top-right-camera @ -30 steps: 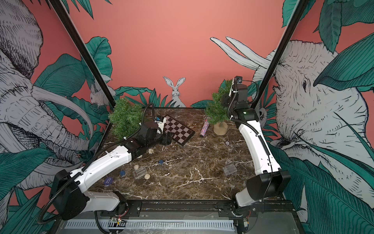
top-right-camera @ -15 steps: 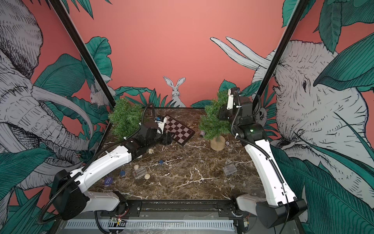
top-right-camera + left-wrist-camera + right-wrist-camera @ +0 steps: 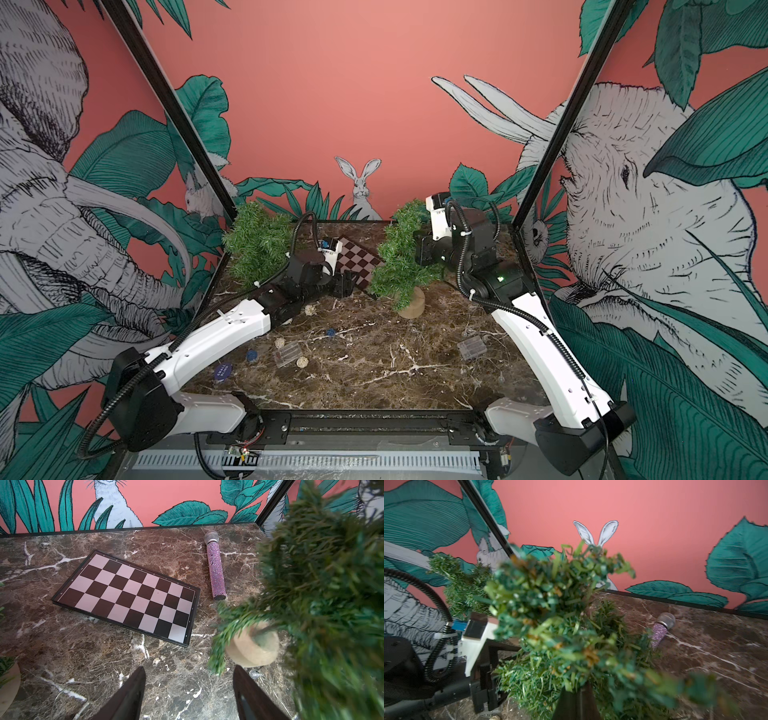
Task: Wrap string light around the christmas tree
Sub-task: Place the christmas tree at the center of the board.
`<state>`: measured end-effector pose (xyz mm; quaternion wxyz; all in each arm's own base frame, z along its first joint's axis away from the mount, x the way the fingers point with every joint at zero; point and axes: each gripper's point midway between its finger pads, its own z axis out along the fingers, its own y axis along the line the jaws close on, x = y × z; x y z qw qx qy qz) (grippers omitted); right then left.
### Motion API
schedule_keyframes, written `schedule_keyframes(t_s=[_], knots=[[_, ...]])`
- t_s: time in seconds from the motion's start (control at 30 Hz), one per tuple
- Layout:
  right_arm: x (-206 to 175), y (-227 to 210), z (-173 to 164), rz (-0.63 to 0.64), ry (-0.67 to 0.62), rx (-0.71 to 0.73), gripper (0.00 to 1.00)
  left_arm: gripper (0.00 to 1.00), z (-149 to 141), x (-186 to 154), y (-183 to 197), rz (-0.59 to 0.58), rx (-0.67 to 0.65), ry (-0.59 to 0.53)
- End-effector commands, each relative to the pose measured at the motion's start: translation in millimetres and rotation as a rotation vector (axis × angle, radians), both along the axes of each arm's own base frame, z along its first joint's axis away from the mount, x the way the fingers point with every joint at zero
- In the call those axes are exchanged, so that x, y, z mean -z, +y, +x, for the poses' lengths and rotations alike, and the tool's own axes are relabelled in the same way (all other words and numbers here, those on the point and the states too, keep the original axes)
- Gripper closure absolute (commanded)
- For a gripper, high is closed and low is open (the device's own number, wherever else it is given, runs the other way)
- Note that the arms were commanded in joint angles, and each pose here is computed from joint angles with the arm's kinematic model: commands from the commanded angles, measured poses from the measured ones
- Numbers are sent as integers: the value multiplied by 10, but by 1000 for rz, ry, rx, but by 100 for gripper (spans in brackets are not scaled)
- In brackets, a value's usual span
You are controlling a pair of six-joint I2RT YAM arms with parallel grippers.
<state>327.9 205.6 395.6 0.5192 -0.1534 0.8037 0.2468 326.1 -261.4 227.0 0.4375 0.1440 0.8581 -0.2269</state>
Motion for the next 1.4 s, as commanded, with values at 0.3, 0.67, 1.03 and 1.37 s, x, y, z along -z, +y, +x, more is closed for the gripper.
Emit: schedule_keyframes(t_s=[0.3, 0.67, 1.03, 1.37], knots=[[205, 422, 137, 146, -52, -109, 100, 32, -73, 77, 107, 2, -25, -2], [164, 497, -45, 153, -32, -193, 65, 31, -60, 0, 67, -22, -18, -10], [-34, 289, -380, 93, -29, -204, 30, 25, -59, -78, -12, -42, 15, -16], [334, -430, -498, -10, 111, 69, 27, 25, -182, -131, -37, -14, 30, -15]])
